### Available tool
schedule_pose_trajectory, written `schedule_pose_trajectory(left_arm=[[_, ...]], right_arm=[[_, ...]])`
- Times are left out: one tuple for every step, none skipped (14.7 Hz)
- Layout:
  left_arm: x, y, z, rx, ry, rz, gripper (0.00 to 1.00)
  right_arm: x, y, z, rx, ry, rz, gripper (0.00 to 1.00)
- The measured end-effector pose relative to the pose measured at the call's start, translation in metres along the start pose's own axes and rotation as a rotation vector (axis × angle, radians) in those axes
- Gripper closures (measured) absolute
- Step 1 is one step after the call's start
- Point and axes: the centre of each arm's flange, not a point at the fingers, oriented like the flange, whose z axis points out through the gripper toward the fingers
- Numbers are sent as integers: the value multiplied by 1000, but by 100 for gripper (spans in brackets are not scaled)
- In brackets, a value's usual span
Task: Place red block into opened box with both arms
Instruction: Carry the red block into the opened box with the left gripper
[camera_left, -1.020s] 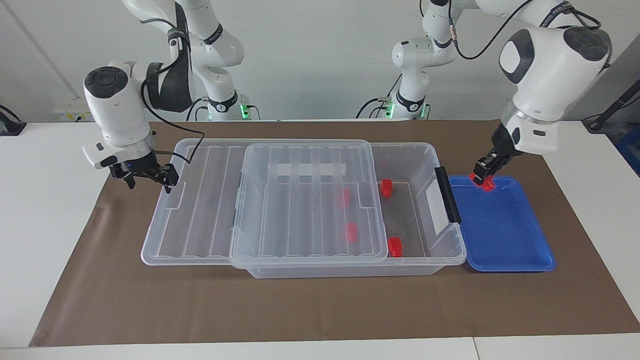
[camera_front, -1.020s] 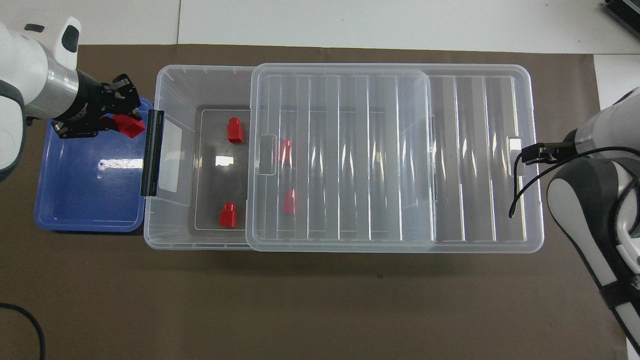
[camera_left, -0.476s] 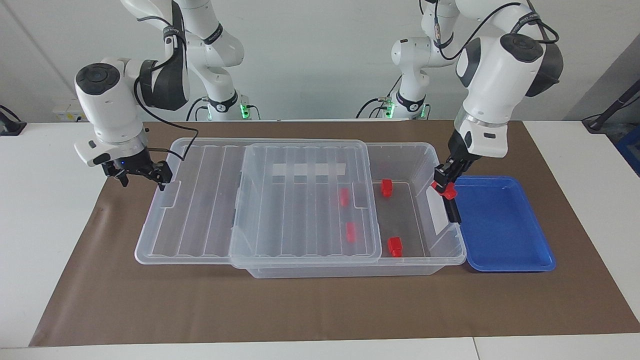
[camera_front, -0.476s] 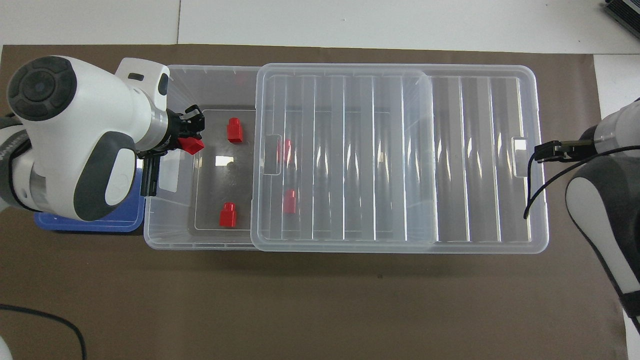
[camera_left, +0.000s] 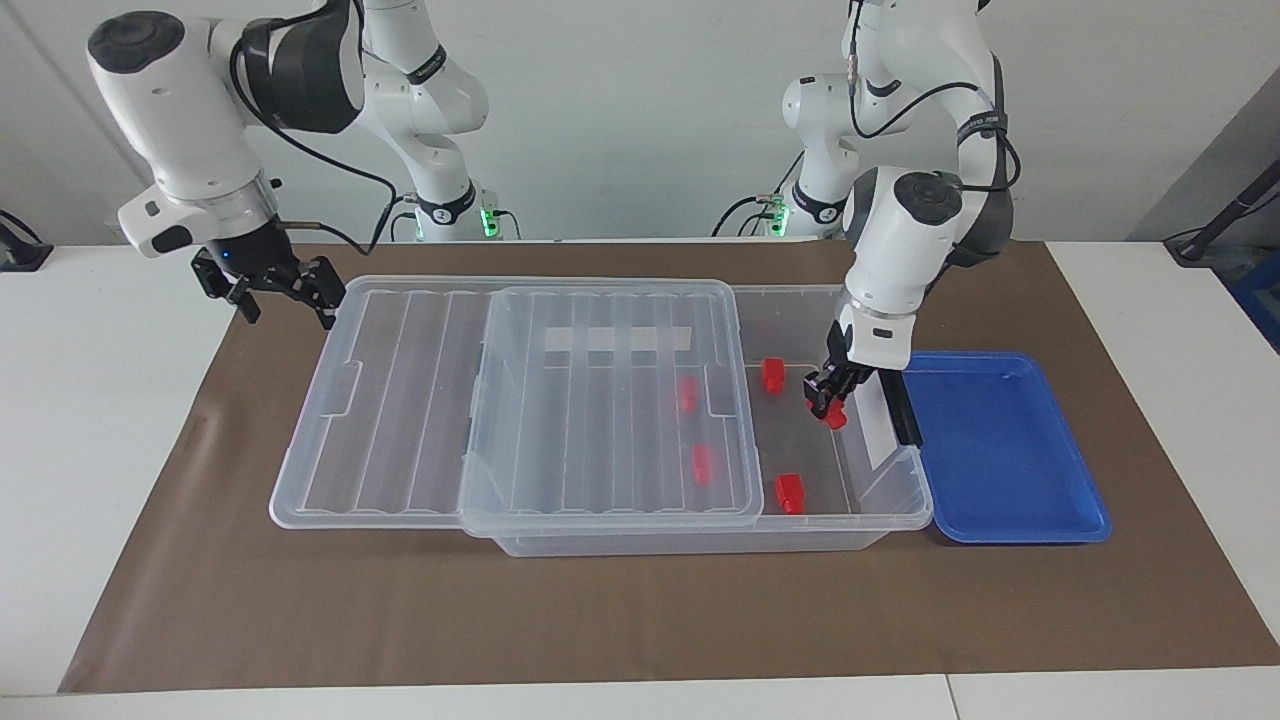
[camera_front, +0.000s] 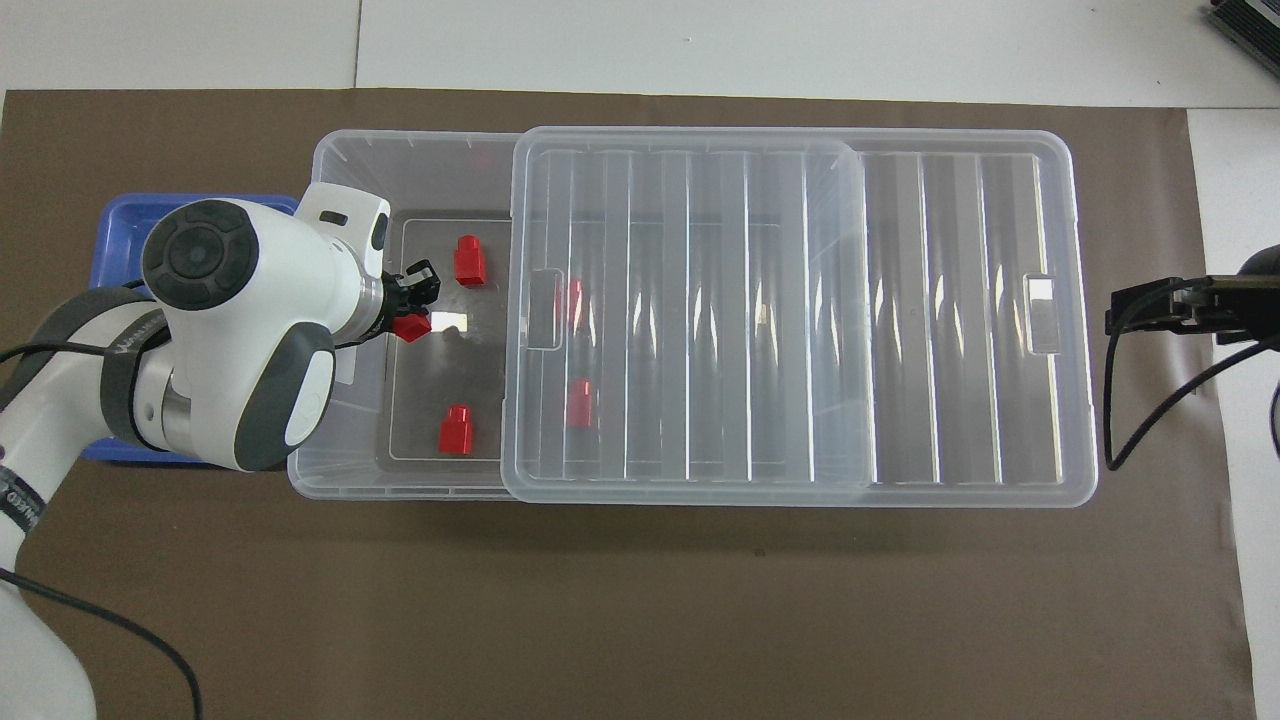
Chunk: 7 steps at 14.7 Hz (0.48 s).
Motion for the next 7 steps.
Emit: schedule_pose_trajectory(left_arm=[[-7, 6, 15, 23, -5, 32, 66], [-12, 12, 30, 41, -10, 58, 66], [-16, 16, 45, 57, -14, 81, 66], [-17, 17, 56, 62, -17, 91, 66], [-17, 18, 64, 64, -19, 95, 66], [-16, 18, 69, 62, -19, 96, 66], [-15, 18, 74, 58, -17, 96, 66]], right_arm=[[-3, 0, -11, 1, -10, 0, 0], [-5, -1, -18, 2, -20, -2, 0], [-7, -3, -21, 3, -26, -6, 0], [-7, -6, -21, 6, -31, -10, 0], [-8, -8, -21, 12, -35, -12, 0], [-8, -9, -20, 15, -38, -13, 0], [-8, -9, -20, 16, -39, -13, 0]])
